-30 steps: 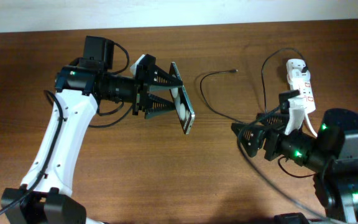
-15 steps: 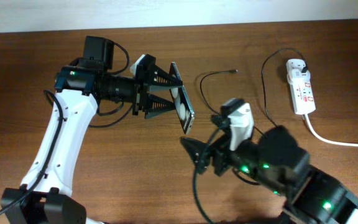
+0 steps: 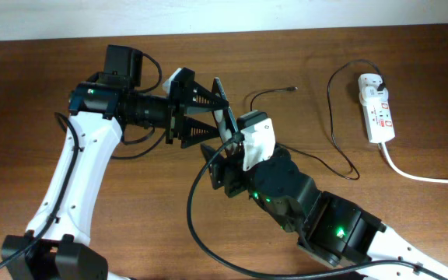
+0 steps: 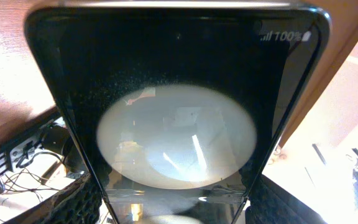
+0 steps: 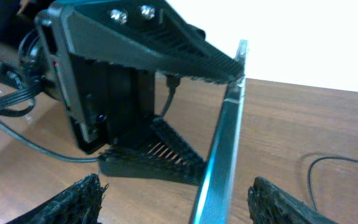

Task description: Plug charger to phone and switch on socket

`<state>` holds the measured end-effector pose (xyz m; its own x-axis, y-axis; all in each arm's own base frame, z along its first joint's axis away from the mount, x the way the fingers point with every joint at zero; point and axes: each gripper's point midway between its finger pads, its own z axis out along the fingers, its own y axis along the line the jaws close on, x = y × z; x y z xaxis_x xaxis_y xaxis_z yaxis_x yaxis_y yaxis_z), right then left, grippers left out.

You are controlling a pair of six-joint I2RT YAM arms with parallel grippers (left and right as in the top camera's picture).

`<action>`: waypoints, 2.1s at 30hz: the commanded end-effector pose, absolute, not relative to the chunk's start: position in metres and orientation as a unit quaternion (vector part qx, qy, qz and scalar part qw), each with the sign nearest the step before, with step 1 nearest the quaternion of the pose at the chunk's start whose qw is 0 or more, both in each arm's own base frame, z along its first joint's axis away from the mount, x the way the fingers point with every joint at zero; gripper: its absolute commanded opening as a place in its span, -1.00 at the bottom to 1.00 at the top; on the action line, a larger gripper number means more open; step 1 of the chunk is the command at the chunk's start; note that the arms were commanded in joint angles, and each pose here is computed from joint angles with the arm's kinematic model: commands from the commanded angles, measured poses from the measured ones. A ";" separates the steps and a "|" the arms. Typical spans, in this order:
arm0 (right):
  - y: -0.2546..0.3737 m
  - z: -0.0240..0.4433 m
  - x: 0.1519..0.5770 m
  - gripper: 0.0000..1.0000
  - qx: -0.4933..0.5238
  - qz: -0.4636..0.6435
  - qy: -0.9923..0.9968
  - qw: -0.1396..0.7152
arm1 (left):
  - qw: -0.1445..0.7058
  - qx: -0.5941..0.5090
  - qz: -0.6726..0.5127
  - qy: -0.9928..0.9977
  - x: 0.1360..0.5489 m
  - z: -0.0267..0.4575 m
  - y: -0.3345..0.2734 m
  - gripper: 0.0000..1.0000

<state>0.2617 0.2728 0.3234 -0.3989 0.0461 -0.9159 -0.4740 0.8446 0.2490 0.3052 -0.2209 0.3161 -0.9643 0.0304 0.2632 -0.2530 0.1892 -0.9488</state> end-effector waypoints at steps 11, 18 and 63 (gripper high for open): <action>0.276 0.325 0.276 0.06 -0.111 0.221 0.796 0.552 | 0.113 0.061 0.645 -0.753 0.303 0.324 -0.221 -0.01; 0.276 0.325 0.276 -0.28 -0.111 0.221 0.797 0.551 | 0.113 0.061 0.645 -0.753 0.303 0.324 -0.221 -0.01; 0.105 0.305 0.192 -0.92 0.072 0.178 0.852 0.486 | -0.444 -0.144 0.216 -0.857 0.096 0.389 -0.083 0.98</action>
